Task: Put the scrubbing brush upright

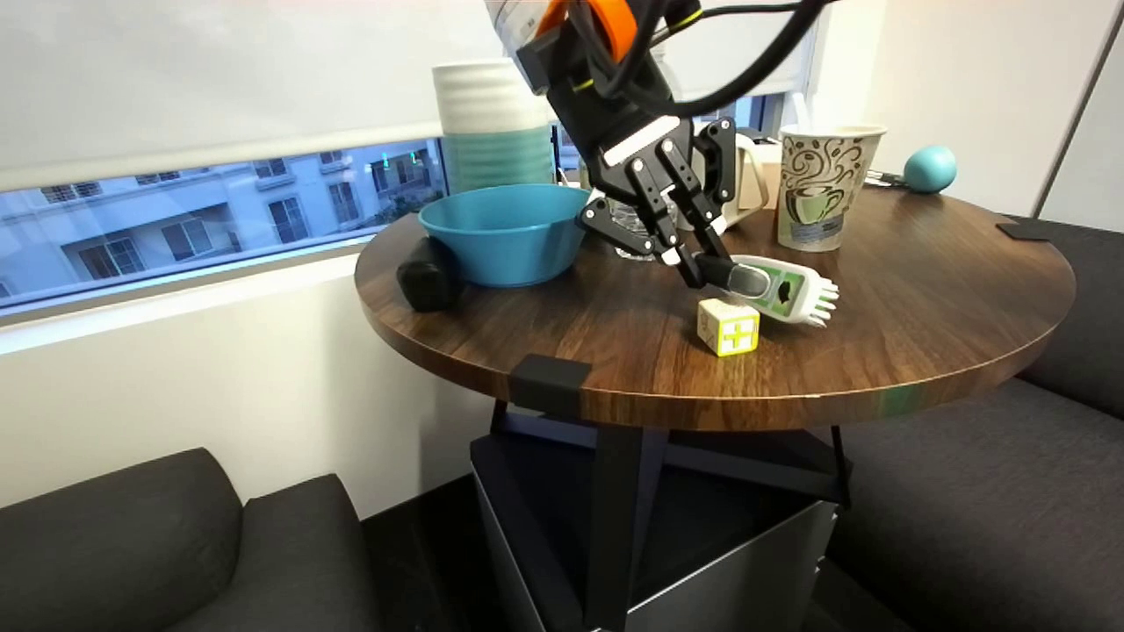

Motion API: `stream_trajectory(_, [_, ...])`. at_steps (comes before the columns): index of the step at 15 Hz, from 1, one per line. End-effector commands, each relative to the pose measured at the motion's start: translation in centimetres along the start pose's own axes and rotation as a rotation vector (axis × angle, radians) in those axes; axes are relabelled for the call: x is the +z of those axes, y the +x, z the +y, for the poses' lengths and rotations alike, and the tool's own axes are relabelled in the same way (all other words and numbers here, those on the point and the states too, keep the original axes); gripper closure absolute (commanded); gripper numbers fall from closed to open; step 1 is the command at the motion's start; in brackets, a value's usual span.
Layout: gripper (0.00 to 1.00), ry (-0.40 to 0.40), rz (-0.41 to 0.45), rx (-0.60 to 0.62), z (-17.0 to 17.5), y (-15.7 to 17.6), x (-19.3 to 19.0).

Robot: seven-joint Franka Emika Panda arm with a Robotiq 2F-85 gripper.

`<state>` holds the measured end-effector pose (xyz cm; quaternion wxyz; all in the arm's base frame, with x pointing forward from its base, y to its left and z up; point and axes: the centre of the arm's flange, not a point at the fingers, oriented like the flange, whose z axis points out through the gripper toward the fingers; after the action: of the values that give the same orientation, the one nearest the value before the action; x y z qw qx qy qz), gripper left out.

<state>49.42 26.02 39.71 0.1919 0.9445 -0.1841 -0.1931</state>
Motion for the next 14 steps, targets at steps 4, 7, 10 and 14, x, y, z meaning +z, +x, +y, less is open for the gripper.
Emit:
stream_trajectory(4, [0.95, 0.241, 0.012, 0.007, 6.5, -0.1, -2.2])
stream_trajectory(7, [0.95, 0.376, -0.014, -0.028, 9.1, 0.3, -1.7])
stream_trajectory(10, [0.95, 0.48, -0.013, -0.108, 11.4, 0.6, -0.4])
stream_trajectory(14, [0.95, 0.564, 0.008, -0.219, 13.7, 0.8, 1.8])
